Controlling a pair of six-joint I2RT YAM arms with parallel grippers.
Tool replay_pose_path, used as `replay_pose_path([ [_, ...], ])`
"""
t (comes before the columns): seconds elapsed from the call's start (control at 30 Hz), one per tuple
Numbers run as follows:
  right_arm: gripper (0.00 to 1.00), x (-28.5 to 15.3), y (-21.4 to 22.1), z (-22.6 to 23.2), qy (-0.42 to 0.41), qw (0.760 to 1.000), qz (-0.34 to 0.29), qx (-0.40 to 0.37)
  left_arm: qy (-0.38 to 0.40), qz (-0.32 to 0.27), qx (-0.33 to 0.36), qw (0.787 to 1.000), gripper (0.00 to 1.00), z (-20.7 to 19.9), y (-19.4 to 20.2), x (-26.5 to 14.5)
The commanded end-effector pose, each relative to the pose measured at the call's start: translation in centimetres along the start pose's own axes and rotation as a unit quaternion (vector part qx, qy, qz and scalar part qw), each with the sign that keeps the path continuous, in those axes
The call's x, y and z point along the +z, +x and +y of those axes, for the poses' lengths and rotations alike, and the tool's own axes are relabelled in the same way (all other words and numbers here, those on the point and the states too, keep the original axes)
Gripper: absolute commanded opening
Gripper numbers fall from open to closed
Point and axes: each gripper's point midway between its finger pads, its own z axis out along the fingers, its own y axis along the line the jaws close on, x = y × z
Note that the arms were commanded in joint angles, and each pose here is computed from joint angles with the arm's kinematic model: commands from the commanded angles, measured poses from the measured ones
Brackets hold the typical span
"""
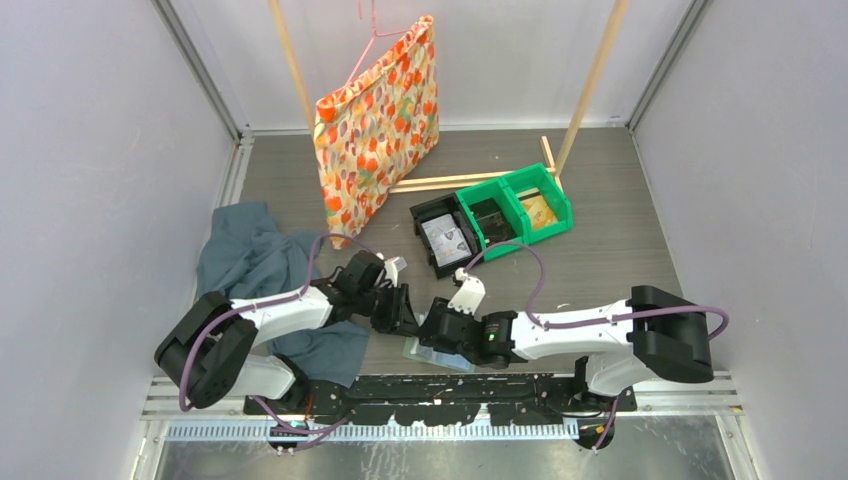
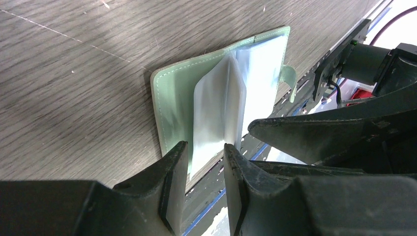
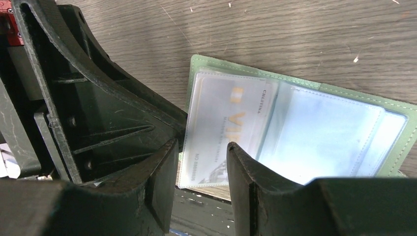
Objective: Take the credit cards out of the card holder
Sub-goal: Remove the credit card from the card holder.
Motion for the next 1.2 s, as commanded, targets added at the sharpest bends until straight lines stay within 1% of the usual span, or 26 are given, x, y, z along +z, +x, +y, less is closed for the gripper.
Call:
replay_pose_path([
  [0.0, 0.45, -0.8, -0.3, 0.7, -0.004, 1.000, -0.006, 0.000, 0.038, -0.010, 0.019, 0.999, 0.34, -1.9, -0.8, -0.2],
  [0.5, 0.45, -1.7, -1.1, -1.2, 0.007, 1.000, -0.019, 0.015, 0.040, -0.008, 0.017, 0.999, 0.34, -2.0, -0.7, -0.2],
  [0.6, 0.45, -2.0, -1.1, -0.4, -0.010, 1.000, -0.017, 0.011, 0.041, -0.007, 0.017, 0.999, 0.34, -2.0, -0.7, -0.2],
  [0.7, 0.45, -2.3, -0.8, 1.1, -0.033, 0.999, -0.012, -0.007, 0.042, -0.006, 0.017, 0.999, 0.34, -2.1, -0.7, -0.2],
  [0.83, 0.46, -2.2, -0.3, 2.4, -0.042, 0.999, -0.007, -0.029, 0.043, -0.002, 0.015, 0.999, 0.34, -2.0, -0.5, -0.2],
  [1.03, 0.47, -1.6, 0.3, 3.1, -0.041, 0.998, 0.000, -0.036, 0.043, 0.000, 0.015, 0.999, 0.34, -2.0, -0.4, -0.2],
  [1.17, 0.47, -1.3, 0.2, 2.4, -0.022, 0.999, -0.006, -0.032, 0.049, -0.007, 0.021, 0.999, 0.34, -2.3, -0.7, -0.1],
])
